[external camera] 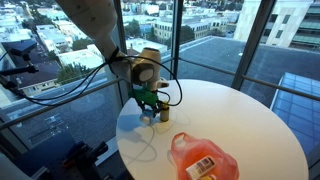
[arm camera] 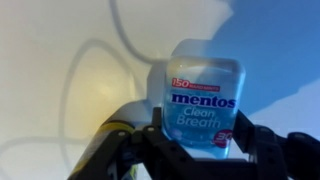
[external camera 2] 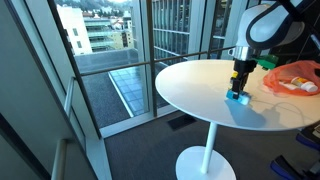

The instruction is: Take the box out of the plastic and put it next to the yellow bottle

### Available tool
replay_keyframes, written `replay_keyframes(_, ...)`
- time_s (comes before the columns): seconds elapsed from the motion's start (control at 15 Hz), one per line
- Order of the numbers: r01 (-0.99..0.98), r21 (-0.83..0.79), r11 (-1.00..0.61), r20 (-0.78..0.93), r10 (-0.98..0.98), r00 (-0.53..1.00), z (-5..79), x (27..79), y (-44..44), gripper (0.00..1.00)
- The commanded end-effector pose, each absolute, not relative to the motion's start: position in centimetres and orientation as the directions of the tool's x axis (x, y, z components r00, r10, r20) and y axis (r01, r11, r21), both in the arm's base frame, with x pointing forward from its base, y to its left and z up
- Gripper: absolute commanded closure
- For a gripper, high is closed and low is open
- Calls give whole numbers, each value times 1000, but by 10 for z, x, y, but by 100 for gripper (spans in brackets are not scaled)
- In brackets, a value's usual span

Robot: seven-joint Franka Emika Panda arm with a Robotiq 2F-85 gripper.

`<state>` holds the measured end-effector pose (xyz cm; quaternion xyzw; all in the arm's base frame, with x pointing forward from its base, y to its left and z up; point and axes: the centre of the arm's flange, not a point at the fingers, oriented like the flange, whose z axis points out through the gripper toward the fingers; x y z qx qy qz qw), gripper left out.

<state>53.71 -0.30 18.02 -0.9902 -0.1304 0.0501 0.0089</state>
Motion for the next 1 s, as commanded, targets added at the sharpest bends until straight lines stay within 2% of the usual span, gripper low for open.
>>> replay_keyframes(0.0, 270, 0, -963, -78, 269, 960, 190, 543, -7, 7)
replay_keyframes(0.2, 281, 18, -959, -70, 280, 958, 210, 541, -2, 0)
replay_keyframes(0.47, 266, 52, -963, -23, 265, 964, 250, 542, 1, 0)
replay_keyframes(0.93, 65, 37, -997, -26, 64, 998, 314, 533, -31, 0)
